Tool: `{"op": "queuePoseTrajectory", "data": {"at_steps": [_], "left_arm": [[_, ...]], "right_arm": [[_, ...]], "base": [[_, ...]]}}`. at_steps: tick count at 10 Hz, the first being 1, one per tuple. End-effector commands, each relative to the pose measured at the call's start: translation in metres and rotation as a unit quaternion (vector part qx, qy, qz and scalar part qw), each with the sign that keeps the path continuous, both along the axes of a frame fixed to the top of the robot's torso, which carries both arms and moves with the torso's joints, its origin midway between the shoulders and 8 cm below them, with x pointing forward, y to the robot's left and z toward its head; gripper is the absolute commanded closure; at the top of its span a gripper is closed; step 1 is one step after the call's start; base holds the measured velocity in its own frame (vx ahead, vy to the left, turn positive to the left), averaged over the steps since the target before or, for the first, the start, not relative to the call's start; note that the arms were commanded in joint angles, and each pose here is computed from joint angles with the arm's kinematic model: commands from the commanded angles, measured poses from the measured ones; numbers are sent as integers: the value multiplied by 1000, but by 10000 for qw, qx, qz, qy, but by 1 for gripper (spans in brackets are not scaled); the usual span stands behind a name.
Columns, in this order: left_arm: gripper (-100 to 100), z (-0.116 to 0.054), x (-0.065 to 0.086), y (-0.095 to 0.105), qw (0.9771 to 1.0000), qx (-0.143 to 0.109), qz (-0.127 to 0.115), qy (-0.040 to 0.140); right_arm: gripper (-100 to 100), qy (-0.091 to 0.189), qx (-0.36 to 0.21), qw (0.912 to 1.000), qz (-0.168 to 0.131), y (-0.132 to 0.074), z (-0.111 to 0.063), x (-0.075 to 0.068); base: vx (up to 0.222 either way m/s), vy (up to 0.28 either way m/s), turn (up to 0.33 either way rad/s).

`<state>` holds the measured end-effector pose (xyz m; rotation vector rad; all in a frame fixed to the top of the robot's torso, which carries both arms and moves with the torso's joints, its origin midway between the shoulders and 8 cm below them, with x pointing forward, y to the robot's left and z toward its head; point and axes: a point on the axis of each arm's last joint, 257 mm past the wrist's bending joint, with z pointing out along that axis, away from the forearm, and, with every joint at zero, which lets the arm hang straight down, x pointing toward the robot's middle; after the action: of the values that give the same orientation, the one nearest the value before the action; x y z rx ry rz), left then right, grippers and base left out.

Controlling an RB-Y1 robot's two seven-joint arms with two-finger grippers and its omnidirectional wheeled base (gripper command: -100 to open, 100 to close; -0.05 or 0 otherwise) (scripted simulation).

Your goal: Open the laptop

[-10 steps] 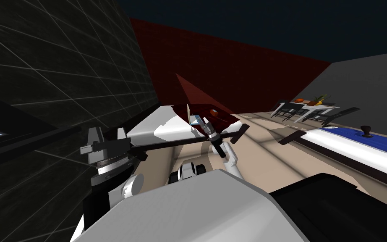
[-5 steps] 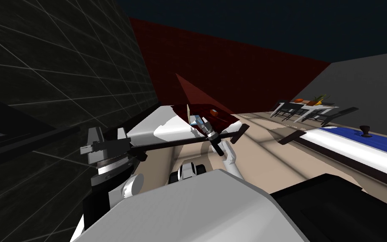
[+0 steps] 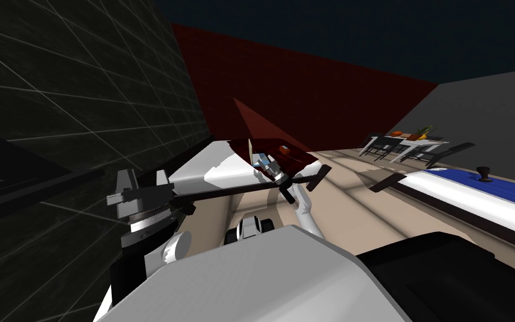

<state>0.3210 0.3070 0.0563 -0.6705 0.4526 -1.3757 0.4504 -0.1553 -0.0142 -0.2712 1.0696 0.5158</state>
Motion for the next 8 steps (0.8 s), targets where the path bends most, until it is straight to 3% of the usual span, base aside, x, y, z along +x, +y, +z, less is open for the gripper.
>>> {"op": "queuePoseTrajectory", "data": {"at_steps": [1,2,3,6,7,8], "left_arm": [[0,0,0,0,10000,0,0,0],[0,0,0,0,10000,0,0,0],[0,0,0,0,10000,0,0,0],[0,0,0,0,10000,0,0,0],[0,0,0,0,10000,0,0,0],[0,0,0,0,10000,0,0,0]], "right_arm": [[-100,-45,-404,9990,-171,4,-7,8],[-100,-47,-478,9986,-198,5,-8,8],[-100,-132,-724,9967,-331,6,-8,20],[-100,-146,-1084,9929,-464,7,-16,23],[-100,-235,-1311,9893,-596,7,-14,34],[-100,-240,-1441,9872,-644,8,-17,36]], "base": [[0,0,0],[0,0,0],[0,0,0],[2,-1,0],[0,0,0],[6,-2,3]]}}
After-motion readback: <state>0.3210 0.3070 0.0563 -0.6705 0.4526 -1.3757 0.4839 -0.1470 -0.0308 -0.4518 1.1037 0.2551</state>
